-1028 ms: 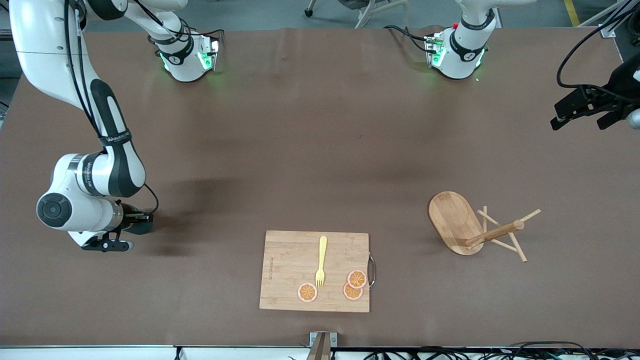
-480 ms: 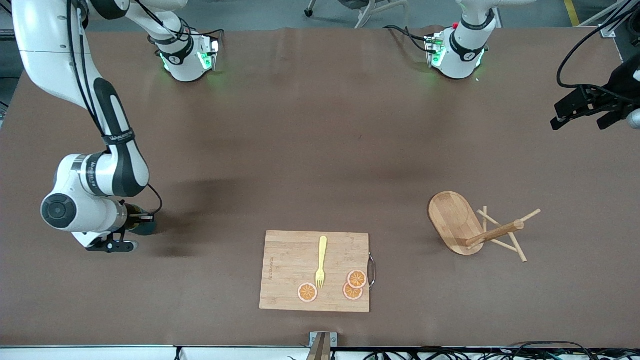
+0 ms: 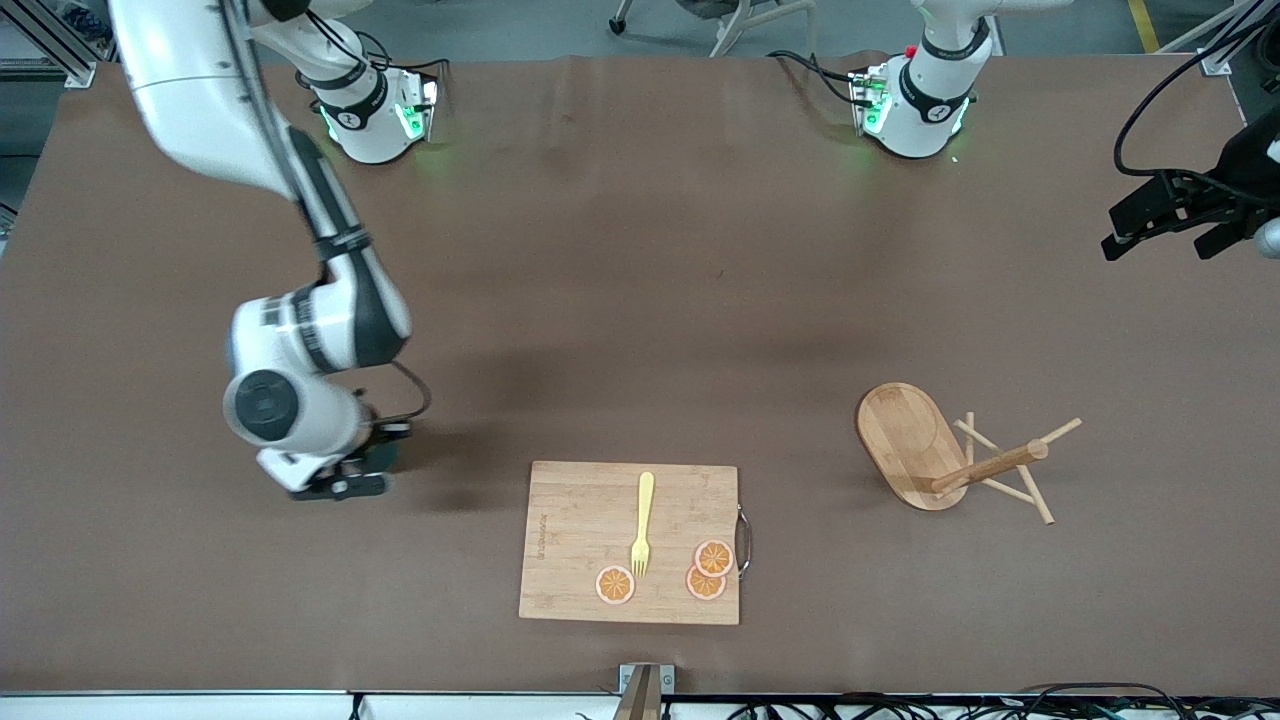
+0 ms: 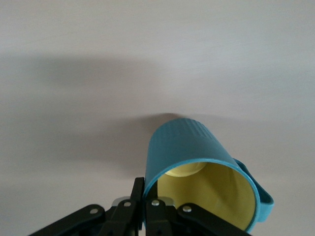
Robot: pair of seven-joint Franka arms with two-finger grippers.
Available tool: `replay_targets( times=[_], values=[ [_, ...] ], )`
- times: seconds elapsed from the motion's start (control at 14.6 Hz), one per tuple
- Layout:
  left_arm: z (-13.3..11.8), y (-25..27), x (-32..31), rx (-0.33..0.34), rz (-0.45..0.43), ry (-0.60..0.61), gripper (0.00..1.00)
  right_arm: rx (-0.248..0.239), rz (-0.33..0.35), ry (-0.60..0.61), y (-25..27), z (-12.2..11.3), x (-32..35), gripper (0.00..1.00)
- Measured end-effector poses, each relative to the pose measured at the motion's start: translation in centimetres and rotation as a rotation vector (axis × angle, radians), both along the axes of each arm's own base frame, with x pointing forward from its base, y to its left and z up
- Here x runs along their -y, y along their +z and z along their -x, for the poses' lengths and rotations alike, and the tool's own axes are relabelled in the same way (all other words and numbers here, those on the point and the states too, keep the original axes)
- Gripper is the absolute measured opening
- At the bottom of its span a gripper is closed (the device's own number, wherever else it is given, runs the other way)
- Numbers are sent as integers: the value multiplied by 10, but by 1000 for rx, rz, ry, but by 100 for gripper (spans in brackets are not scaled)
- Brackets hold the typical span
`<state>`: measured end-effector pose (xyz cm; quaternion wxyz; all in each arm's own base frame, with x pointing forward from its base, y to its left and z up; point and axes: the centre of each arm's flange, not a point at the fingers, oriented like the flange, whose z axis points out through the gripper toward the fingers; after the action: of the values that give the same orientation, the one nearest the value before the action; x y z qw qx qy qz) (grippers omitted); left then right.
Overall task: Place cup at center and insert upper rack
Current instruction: 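Carry the mug with the right gripper to the table center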
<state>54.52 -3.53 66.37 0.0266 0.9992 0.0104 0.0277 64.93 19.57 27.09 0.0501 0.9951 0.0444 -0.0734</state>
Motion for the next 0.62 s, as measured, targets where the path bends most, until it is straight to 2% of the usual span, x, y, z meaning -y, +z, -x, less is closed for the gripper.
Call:
replay_targets(
  times=[0.14,0.34,0.62],
  values=[
    [0,0,0,0,0,0,100,-29,-10,60,10,28,-81,4],
    [0,0,0,0,0,0,100,-36,-111,105,48,76,-200,4],
    [0,0,0,0,0,0,100,-17,-135,103,56,126,-280,4]
  ],
)
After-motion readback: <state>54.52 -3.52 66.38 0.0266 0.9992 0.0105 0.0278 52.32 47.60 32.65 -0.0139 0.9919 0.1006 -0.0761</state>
